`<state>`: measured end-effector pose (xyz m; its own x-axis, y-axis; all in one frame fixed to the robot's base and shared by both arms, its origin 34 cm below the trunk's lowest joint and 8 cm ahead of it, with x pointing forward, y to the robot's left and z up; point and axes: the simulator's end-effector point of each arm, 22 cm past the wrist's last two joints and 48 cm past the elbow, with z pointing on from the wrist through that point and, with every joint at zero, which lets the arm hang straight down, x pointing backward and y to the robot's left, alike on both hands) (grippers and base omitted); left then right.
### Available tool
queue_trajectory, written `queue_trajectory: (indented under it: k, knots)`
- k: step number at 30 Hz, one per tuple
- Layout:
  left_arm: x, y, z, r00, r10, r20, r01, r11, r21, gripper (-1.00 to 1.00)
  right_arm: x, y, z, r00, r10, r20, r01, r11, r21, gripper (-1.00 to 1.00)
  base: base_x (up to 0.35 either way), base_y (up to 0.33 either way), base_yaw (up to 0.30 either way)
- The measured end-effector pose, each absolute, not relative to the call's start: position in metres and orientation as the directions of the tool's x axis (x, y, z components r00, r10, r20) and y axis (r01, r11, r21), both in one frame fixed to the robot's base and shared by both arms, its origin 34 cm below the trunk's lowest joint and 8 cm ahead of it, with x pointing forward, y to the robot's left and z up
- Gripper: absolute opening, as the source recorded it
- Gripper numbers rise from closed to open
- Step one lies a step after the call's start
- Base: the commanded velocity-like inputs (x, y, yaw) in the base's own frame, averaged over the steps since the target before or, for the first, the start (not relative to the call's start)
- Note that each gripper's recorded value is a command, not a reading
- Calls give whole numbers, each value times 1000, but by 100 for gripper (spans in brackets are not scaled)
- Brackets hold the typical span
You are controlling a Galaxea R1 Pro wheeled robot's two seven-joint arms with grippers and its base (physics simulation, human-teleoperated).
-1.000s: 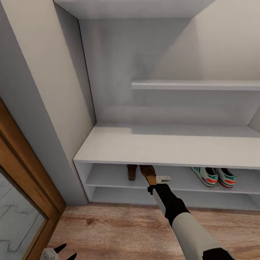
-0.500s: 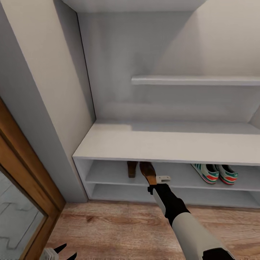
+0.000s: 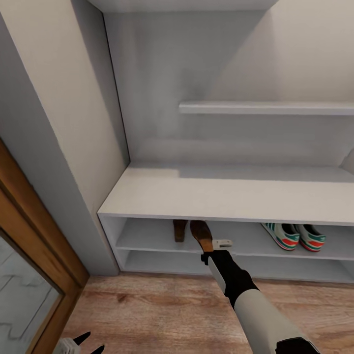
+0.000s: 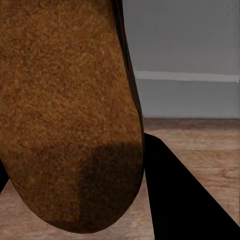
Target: Pick up the two gym shoes and the two sandals from the corridor floor and place them onto the hallstand (shoe rack) in the corridor, making sure they are on the rack and not on the floor. Arrange them so the two gym shoes are next to each other and the two sandals are next to each other.
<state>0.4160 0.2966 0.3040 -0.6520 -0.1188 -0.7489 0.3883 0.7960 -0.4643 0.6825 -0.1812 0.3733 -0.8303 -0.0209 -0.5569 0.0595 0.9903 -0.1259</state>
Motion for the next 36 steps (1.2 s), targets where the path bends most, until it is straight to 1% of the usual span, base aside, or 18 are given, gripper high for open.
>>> queue_trajectory:
  k: [4, 10, 18, 25, 36]
  knots:
    - [416, 297, 304, -653, -120, -748, 387, 796, -465, 100, 683, -181, 373, -830, -20, -557, 61, 990, -126, -100, 100, 0, 0]
    - [416, 297, 303, -653, -120, -747, 386, 796, -466, 100, 683, -181, 373, -830, -19, -557, 61, 990, -125, -100, 5, 0, -119]
    - [416, 297, 304, -652, -119, -749, 388, 796, -465, 100, 683, -181, 373, -830, -21, -557, 60, 990, -126, -100, 1, 0, -23]
    - [416, 297, 304, -652, -119, -749, 387, 797, -464, 100, 683, -181, 373, -830, -21, -557, 60, 990, -126, -100, 202, 0, -1]
    - [417, 297, 305, -650, -119, -751, 390, 796, -463, 100, 683, -181, 373, -830, -20, -557, 61, 990, -126, -100, 24, 0, 0]
